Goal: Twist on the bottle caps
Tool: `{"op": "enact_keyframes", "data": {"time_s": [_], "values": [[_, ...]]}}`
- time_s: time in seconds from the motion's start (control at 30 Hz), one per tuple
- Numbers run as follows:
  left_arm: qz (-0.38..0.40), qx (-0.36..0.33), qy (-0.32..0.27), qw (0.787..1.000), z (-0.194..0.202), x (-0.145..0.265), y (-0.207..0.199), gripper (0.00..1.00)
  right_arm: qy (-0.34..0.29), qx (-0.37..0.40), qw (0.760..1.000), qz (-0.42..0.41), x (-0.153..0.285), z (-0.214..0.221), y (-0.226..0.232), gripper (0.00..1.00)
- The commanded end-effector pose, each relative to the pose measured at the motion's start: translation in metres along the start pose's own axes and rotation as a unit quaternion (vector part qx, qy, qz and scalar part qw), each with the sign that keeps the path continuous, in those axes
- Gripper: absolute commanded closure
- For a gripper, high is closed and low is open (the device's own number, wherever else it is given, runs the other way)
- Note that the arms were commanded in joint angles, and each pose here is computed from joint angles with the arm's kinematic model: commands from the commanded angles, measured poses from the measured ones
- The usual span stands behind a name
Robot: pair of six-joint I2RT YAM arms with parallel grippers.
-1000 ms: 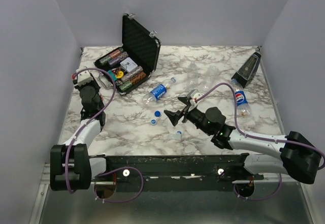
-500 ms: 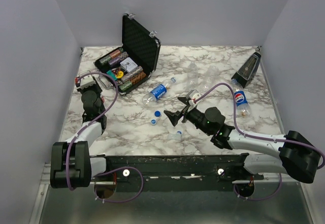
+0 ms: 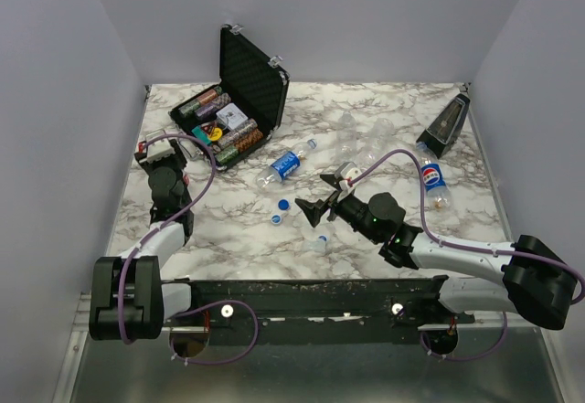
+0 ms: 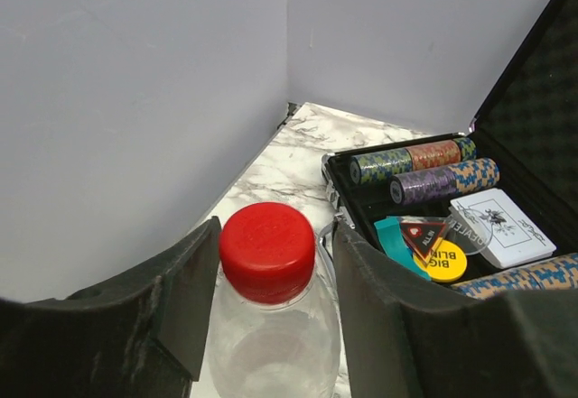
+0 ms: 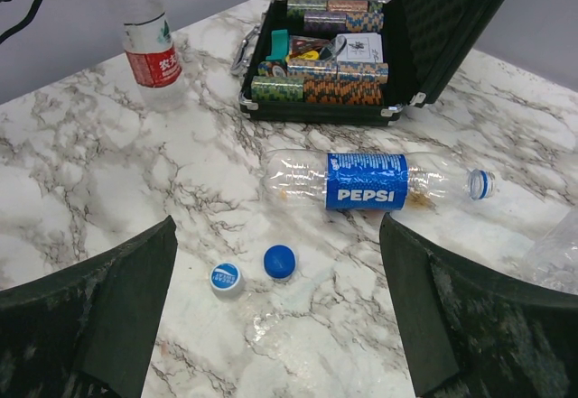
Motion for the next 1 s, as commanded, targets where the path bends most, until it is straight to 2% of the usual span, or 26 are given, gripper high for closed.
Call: {"op": "enact_keyframes", "data": {"time_s": [0.0,0.13,0.33,0.7,0.97], "values": [[-0.022,0.009,-0.007,1.0,-0.003,0.004,0.006,0.38,-0.015,0.006,1.0,0.013,-0.001,-0.005,-0.004,0.0],[-0.036,0.014,-0.004,0.999,-0.003,0.004,0.01,0.34,-0.013,0.008,1.0,0.013,-0.002,-0.004,-0.004,0.0],[-0.042,0.016,-0.004,0.999,-0.004,0.005,0.011,0.19,-0.01,0.008,1.0,0.011,-0.002,-0.003,-0.003,0.0],[-0.063,0.025,-0.001,0.998,-0.01,0.01,0.019,0.02,-0.013,0.008,1.0,0.013,-0.002,-0.004,-0.004,0.0],[-0.113,0.048,0.003,0.992,-0.035,0.029,0.032,0.01,-0.015,-0.002,1.0,0.008,0.001,-0.012,-0.001,0.0]]}}
Point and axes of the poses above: each gripper's point midway between its finger pads, its own x axis back along the fingers, its own y axis along the line the jaws close on, z = x × y, the point moved 4 cm from there along x, back along the fingers, and after that the axes turned 7 degrees about -x, right-handed, at the moved point
